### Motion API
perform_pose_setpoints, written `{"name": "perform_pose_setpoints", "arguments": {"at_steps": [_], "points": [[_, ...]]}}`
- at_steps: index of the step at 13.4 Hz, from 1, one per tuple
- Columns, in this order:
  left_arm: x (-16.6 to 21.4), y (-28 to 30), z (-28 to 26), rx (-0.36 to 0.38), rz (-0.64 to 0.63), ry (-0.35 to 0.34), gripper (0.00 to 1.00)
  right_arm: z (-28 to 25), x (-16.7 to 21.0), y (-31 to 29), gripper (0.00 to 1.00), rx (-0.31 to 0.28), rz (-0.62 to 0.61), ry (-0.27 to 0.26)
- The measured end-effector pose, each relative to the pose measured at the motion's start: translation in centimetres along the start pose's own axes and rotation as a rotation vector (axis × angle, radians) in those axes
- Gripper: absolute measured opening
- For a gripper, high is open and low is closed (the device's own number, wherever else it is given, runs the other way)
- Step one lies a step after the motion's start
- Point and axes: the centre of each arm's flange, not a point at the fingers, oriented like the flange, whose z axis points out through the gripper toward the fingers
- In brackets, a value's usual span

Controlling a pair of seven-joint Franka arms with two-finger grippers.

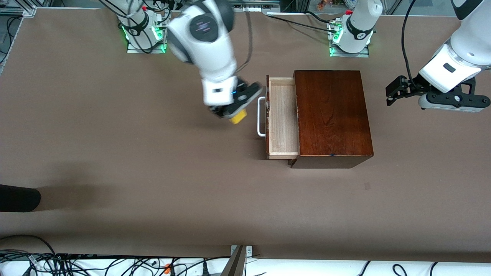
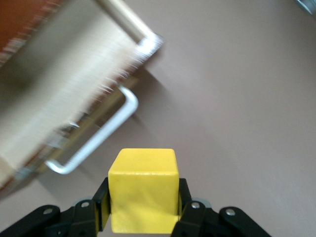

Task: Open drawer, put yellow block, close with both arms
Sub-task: 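Carry the yellow cube with the right gripper over the open drawer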

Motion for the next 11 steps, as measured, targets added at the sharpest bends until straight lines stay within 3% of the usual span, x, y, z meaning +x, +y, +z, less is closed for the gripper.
{"name": "perform_pose_setpoints", "arguments": {"at_steps": [4,7,11], "points": [[0.1,-0.2,0.2,0.000,-0.003,-0.013,1.00,1.4,3.3,-8.9,0.55,-0.042,-0.166,0.047],[0.1,-0.2,0.2,0.000,-0.003,-0.013,1.00,4.0,3.7,-13.6,0.55,-0.081,-0.302,0.033],[0.1,-0.2,0.2,0.000,-0.003,-0.013,1.00,6.3,3.8,-14.0,0.55,-0.085,-0.418,0.006]]}}
